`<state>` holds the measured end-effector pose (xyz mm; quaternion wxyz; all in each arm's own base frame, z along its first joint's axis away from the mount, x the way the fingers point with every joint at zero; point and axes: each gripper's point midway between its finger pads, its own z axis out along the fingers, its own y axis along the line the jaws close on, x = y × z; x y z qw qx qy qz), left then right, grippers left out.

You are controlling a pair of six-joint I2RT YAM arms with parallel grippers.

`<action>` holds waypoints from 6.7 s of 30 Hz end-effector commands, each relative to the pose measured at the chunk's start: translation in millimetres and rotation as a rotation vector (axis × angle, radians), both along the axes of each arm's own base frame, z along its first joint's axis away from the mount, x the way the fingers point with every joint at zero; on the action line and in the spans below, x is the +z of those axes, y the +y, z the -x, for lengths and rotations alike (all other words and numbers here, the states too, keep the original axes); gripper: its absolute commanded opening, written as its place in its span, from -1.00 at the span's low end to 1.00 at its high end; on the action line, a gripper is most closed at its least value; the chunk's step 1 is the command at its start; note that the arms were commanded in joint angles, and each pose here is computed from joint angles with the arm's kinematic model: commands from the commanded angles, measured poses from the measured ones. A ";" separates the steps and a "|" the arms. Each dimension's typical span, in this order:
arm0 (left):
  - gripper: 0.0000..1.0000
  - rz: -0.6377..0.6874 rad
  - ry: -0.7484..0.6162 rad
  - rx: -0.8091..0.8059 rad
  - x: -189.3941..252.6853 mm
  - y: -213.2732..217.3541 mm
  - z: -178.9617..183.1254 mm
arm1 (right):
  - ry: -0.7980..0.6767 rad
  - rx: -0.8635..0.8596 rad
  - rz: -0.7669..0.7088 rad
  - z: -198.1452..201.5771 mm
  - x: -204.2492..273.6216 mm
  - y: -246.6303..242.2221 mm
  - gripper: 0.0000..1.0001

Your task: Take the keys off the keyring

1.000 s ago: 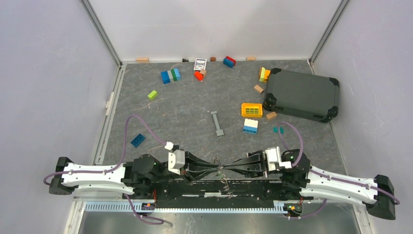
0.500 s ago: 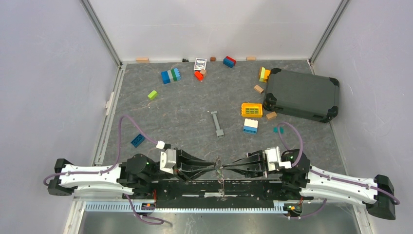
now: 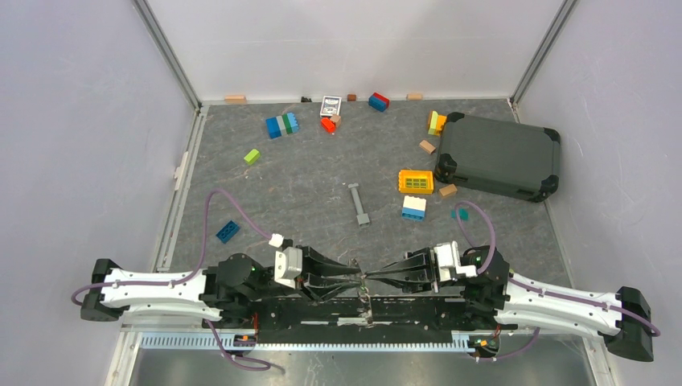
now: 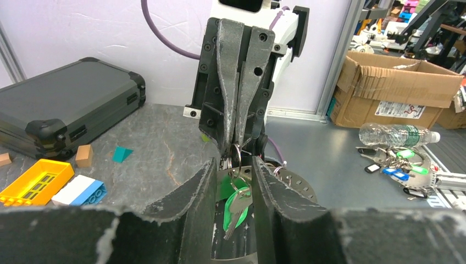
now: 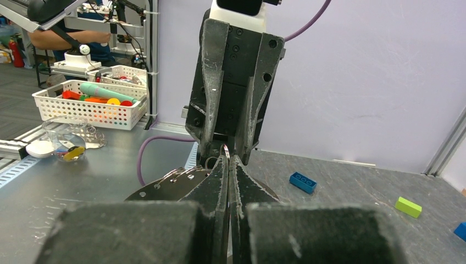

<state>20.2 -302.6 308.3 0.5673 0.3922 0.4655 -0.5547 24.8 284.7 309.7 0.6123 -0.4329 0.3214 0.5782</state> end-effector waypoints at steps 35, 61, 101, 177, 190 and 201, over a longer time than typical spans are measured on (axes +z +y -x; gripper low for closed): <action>-0.59 0.073 -0.020 -0.008 19.6 -5.0 1.5 | 0.015 0.020 -0.121 4.4 25.0 -10.3 -1.00; -0.51 0.059 -0.009 0.000 13.7 -5.0 0.0 | 0.045 -0.005 -0.158 -0.5 27.9 -15.1 -1.00; -0.95 -0.287 -0.101 0.068 -13.3 -8.9 -14.6 | 0.034 -0.143 0.110 -21.6 13.3 -10.3 -0.15; -0.19 -0.570 -0.126 0.135 -25.8 4.2 -29.2 | 0.086 -0.245 0.301 -44.4 -25.0 0.5 -1.00; -0.26 -0.540 -0.118 0.176 -27.9 -0.3 -35.6 | 0.074 -0.207 0.276 -37.1 -19.4 0.2 -1.00; -0.45 -0.569 -0.124 0.181 -37.9 -3.1 -37.1 | 0.065 -0.192 0.256 -33.1 -15.7 -2.8 -1.00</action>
